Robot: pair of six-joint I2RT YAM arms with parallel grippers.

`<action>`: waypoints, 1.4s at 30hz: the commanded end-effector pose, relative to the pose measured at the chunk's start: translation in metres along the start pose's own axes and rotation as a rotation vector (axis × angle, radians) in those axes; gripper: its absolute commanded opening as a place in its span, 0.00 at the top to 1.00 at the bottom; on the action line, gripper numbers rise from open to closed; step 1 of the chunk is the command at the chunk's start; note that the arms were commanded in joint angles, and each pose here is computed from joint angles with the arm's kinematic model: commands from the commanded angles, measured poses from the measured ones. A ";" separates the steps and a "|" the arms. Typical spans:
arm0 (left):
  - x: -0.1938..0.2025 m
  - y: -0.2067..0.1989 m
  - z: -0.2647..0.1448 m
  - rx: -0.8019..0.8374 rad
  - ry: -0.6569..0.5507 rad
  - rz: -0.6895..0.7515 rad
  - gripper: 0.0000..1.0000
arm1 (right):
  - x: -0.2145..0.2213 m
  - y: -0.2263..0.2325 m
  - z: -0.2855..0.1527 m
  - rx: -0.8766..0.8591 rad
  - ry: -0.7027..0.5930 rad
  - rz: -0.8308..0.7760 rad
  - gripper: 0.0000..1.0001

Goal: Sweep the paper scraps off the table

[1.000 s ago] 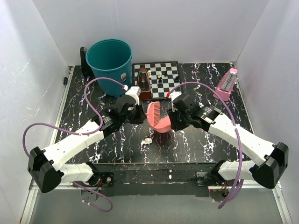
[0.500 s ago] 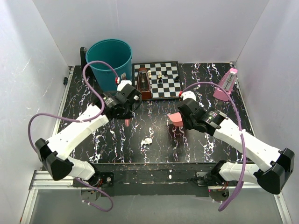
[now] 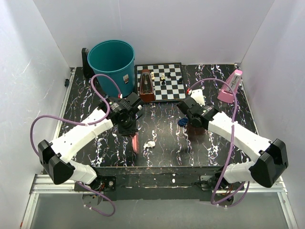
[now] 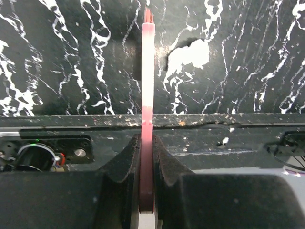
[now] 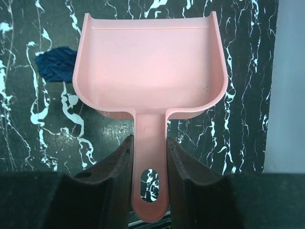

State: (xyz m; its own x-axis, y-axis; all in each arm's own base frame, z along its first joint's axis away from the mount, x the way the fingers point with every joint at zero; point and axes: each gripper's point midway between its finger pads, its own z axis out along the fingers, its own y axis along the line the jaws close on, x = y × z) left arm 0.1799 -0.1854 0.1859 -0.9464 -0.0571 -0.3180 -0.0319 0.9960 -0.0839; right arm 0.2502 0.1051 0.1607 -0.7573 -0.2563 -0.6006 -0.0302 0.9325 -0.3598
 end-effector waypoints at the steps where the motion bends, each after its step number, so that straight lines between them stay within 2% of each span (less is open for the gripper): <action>1: 0.047 0.019 -0.018 -0.079 0.217 -0.049 1.00 | -0.031 -0.011 -0.012 0.040 -0.083 0.092 0.99; 4: 0.048 -0.004 -0.004 -0.008 0.252 -0.063 1.00 | -0.032 -0.011 -0.012 0.037 -0.097 0.107 0.99; 9: 0.054 -0.041 0.025 0.064 0.333 -0.178 1.00 | -0.033 -0.016 -0.021 0.012 -0.114 0.126 0.99; 11: 0.045 -0.056 0.030 0.110 0.305 -0.227 1.00 | -0.034 -0.020 -0.026 0.003 -0.134 0.136 0.99; 15: 0.002 -0.098 0.025 0.243 0.189 -0.282 1.00 | -0.040 -0.024 -0.033 -0.027 -0.185 0.166 0.99; 17: -0.020 -0.113 0.021 0.255 0.138 -0.300 1.00 | -0.040 -0.024 -0.036 -0.045 -0.193 0.182 0.99; 23: -0.066 -0.163 0.025 0.394 0.051 -0.359 1.00 | -0.041 -0.030 -0.045 -0.071 -0.218 0.206 0.99; 25: -0.072 -0.176 0.030 0.413 0.055 -0.349 1.00 | -0.040 -0.036 -0.049 -0.069 -0.227 0.216 0.99; 29: -0.084 -0.170 0.023 0.362 0.002 -0.297 1.00 | -0.038 -0.051 -0.057 -0.057 -0.252 0.235 0.99; 32: -0.097 -0.152 0.014 0.307 -0.104 -0.309 1.00 | -0.036 -0.059 -0.061 -0.056 -0.271 0.254 0.99; 34: -0.106 -0.150 0.004 0.328 -0.168 -0.293 1.00 | -0.037 -0.061 -0.063 -0.066 -0.287 0.267 0.99; 36: -0.114 -0.166 -0.005 0.427 -0.208 -0.211 1.00 | -0.036 -0.061 -0.063 -0.075 -0.293 0.279 0.99; 42: -0.107 -0.249 -0.019 0.834 -0.140 0.109 1.00 | -0.031 -0.064 -0.064 -0.075 -0.289 0.288 0.99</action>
State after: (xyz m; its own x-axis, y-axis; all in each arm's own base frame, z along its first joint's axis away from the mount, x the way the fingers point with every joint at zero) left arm 0.2867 -0.3704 0.2147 -0.9109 -0.2071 -0.3568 0.0312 0.8279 -0.5600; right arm 0.2332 0.0731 0.2421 -0.5539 -0.0548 -0.8308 0.0795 0.9898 -0.1183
